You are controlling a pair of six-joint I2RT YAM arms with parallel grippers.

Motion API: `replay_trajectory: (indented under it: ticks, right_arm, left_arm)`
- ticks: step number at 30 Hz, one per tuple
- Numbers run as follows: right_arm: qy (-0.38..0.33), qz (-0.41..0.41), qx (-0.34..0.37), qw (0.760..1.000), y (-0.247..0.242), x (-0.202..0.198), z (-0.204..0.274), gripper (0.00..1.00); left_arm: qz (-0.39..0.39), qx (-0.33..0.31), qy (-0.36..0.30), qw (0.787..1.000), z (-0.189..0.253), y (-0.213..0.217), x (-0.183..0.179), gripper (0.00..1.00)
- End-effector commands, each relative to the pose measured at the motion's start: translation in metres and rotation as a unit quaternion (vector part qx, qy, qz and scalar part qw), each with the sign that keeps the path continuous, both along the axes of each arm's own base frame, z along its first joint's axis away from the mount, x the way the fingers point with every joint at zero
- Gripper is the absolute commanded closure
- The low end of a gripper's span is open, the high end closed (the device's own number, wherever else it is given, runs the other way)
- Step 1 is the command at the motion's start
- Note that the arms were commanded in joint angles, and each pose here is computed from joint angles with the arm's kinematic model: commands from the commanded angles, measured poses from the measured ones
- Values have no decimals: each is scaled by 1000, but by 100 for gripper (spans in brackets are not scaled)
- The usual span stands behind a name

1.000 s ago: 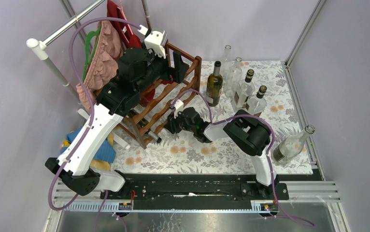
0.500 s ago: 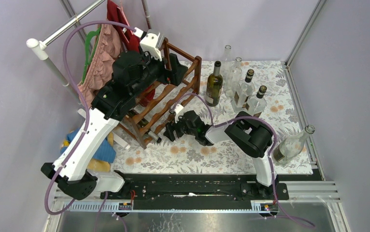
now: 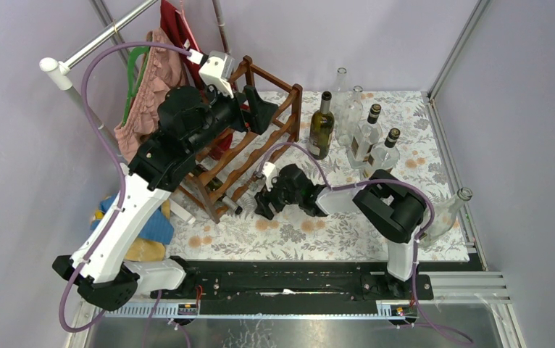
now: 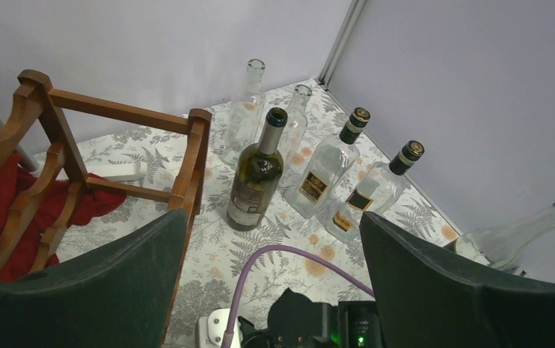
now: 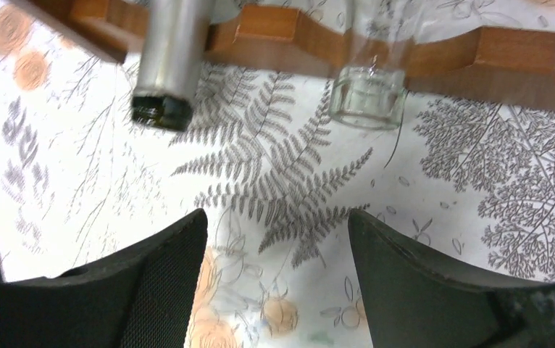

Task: Put the wine bottle on the wine rack
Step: Place the wine bottle in the wine rack, then pick up the wine bottle from the center of the board.

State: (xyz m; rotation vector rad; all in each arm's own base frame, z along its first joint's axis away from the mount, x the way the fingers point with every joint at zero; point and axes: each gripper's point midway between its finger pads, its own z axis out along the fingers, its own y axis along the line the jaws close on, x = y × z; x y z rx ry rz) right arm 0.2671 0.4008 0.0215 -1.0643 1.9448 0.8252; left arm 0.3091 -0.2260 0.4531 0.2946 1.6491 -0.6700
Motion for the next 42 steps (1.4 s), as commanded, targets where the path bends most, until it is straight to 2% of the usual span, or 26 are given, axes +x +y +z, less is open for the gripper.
replay_trajectory:
  ticks: [1, 2, 3, 5, 9, 15, 22, 34, 42]
  right_arm:
    - [21, 95, 3, 995, -14, -16, 31, 27]
    - [28, 109, 5, 994, -17, -19, 36, 35]
    - [30, 116, 3, 993, -21, -19, 38, 48]
    - [26, 122, -4, 992, -25, -19, 43, 61]
    - [-1, 136, -7, 991, -27, -17, 53, 65]
    - [-21, 128, -3, 992, -5, 9, 41, 81]
    - [-29, 139, -17, 990, 13, 20, 24, 85]
    - [-50, 88, -13, 995, 35, 52, 24, 85]
    - [-49, 90, 1, 995, 45, 49, 25, 85]
  left_arm:
    - [-8, -37, -24, 999, 19, -2, -2, 5]
    - [-9, -42, -26, 999, 20, -2, -3, 5]
    - [-10, -47, -27, 998, 20, -2, -4, 5]
    - [-12, -56, -27, 998, 18, -4, -4, 5]
    - [-18, -70, -24, 997, 16, -8, -4, 5]
    - [-25, -73, -31, 996, 24, -8, -8, 5]
    - [-22, -75, -30, 996, 24, -1, -17, 5]
    - [-11, -71, -32, 997, 24, 4, -17, 5]
    - [-11, -66, -28, 997, 21, 4, -16, 5]
